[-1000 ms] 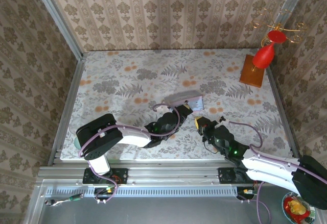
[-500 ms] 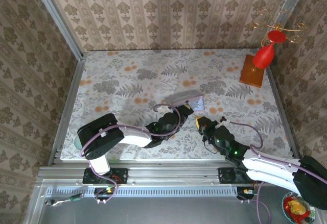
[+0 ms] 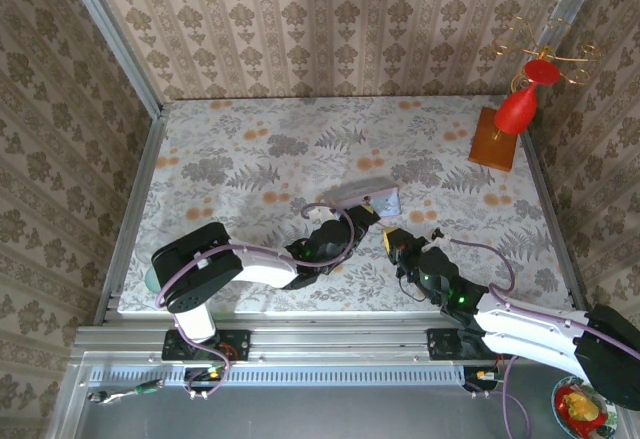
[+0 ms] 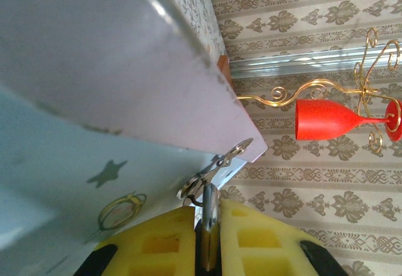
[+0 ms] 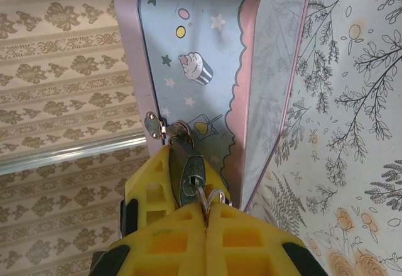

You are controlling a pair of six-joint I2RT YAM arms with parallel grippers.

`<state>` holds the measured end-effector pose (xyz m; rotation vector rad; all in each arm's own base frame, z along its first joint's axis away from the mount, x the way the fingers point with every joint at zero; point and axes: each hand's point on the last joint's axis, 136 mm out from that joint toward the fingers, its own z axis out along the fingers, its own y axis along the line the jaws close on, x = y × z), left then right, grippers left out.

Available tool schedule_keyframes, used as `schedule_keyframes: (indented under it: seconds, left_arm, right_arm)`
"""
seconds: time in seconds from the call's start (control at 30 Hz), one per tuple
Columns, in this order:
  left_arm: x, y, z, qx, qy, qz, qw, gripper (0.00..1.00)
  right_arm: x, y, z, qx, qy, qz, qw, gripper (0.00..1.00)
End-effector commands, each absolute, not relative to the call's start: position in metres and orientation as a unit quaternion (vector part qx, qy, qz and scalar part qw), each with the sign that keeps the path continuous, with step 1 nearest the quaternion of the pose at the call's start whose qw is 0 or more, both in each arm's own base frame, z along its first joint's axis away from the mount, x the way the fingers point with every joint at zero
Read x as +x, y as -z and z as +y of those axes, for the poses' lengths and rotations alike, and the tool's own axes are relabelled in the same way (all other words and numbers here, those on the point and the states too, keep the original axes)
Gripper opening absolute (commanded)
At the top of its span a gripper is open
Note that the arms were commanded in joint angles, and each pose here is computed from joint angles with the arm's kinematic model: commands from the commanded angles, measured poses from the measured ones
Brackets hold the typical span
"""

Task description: Unlock the padlock with the key

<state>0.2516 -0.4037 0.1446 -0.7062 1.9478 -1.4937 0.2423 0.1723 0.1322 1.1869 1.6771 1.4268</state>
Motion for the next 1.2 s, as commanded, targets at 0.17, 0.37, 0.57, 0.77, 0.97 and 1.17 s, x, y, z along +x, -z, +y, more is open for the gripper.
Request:
schedule_keyframes:
  seconds: [0.17, 0.37, 0.57, 0.77, 0.97, 1.17]
  left_arm:
    - [0.246, -0.178, -0.42, -0.26, 0.607, 0.7, 0.274, 0.0]
    - [0.245, -0.175, -0.419, -0.262, 0.605, 0.701, 0.271, 0.0]
    - [0.244, -0.174, -0.42, -0.263, 0.609, 0.699, 0.266, 0.0]
    - [0.242, -0.179, -0.421, -0.255, 0.612, 0.7, 0.263, 0.0]
    - [0.239, -0.179, -0.421, -0.252, 0.615, 0.701, 0.258, 0.0]
    - [0.238, -0.18, -0.422, -0.247, 0.615, 0.705, 0.254, 0.0]
  right_arm:
    - [0.248, -0.139, 0.168, 0.458, -0.539, 0.621, 0.338, 0.0]
    - [0.248, -0.14, 0.168, 0.458, -0.54, 0.619, 0.34, 0.0]
    - [0.247, -0.137, 0.174, 0.451, -0.538, 0.633, 0.327, 0.0]
    - [0.246, -0.137, 0.182, 0.437, -0.544, 0.643, 0.316, 0.0]
    - [0.248, -0.14, 0.19, 0.427, -0.549, 0.65, 0.308, 0.0]
    - [0.251, -0.144, 0.196, 0.414, -0.556, 0.654, 0.305, 0.0]
